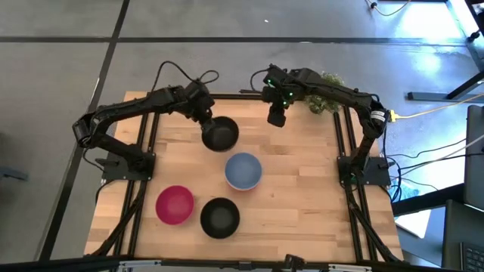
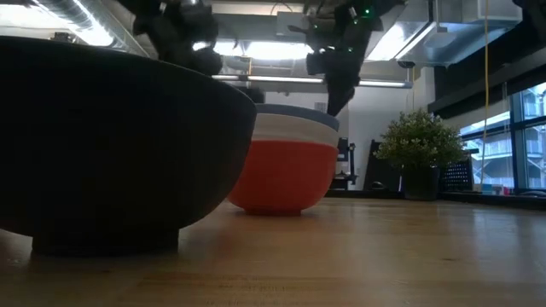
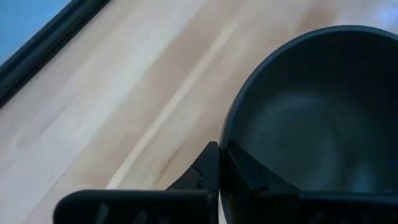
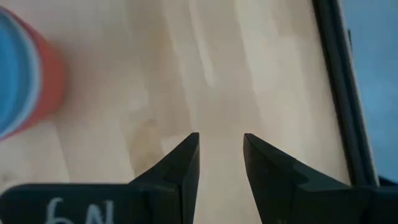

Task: Nest bowls inside each other
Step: Stack the top black bowl on top of the blue bowl

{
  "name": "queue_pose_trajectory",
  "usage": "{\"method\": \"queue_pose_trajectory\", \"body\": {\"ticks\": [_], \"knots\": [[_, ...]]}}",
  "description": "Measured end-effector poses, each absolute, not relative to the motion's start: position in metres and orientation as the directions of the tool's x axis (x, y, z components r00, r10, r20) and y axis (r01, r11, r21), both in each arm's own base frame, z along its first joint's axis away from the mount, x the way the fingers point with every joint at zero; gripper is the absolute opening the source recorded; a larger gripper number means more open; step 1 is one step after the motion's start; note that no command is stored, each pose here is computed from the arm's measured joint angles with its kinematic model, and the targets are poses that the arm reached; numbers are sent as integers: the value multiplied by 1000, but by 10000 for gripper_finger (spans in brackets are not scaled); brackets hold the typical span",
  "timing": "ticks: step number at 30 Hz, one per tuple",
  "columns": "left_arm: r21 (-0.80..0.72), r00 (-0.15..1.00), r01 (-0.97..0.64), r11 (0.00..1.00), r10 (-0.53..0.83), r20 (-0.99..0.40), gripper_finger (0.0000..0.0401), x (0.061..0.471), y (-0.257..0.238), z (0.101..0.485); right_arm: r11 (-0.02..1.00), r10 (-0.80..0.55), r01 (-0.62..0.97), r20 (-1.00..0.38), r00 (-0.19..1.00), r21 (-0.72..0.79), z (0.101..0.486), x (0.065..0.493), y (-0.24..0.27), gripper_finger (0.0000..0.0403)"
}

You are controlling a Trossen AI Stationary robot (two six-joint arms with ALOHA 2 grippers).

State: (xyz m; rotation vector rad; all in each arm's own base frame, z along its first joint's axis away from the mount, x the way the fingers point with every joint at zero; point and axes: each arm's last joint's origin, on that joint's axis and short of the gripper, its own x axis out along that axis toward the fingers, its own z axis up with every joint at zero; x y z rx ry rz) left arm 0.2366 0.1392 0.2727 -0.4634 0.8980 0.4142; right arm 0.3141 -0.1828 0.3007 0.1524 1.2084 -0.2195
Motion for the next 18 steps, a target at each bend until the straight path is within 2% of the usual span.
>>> {"method": "queue_pose_trajectory", "body": {"ticks": [3,10,18], "knots": [[-241,619,-435,867,94,-780,2,248,127,289,960,-96,278,-939,331,-1,301,308,-193,126],[-263,680,-331,906,36,-733,2,268,101,315,947,-114,320,-939,325,-4,299,296,-210,126],[-241,575,-279,930,-39,-817,2,315,86,299,953,-103,303,-924,367,15,300,297,-213,126]]}}
